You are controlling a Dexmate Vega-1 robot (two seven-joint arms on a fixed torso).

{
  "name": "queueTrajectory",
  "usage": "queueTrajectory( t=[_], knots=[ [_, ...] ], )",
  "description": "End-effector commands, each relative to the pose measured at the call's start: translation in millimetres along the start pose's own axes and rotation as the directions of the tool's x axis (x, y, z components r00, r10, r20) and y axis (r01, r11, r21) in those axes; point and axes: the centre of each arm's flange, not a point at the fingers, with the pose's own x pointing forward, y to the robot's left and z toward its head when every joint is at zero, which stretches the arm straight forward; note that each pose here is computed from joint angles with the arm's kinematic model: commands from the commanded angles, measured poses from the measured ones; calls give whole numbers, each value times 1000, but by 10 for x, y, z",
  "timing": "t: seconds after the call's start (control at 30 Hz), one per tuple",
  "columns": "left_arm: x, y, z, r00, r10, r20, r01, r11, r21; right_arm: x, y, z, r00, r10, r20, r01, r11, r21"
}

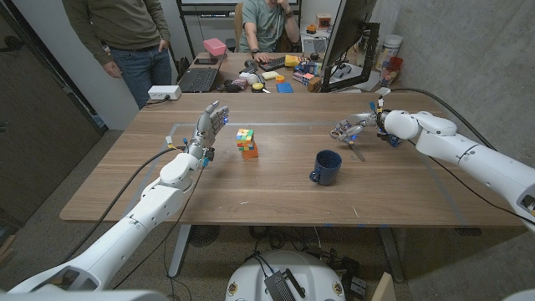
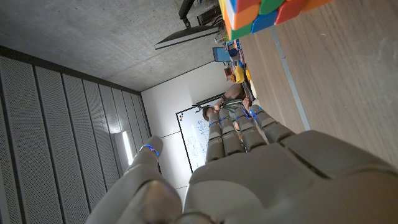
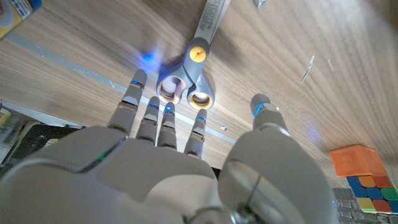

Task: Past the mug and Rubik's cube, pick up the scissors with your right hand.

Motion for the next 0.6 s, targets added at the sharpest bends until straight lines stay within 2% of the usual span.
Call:
queueTrajectory(
  t=[0.03,0.6],
  knots=[
    [9,18,20,1000,3,-4,-3,1000,11,35,38,-76,1000,7,-11,-6,1000,20],
    [34,-30,46,1000,5,-14,-4,1000,26,93,121,-206,1000,17,-16,-16,999,48]
  ],
)
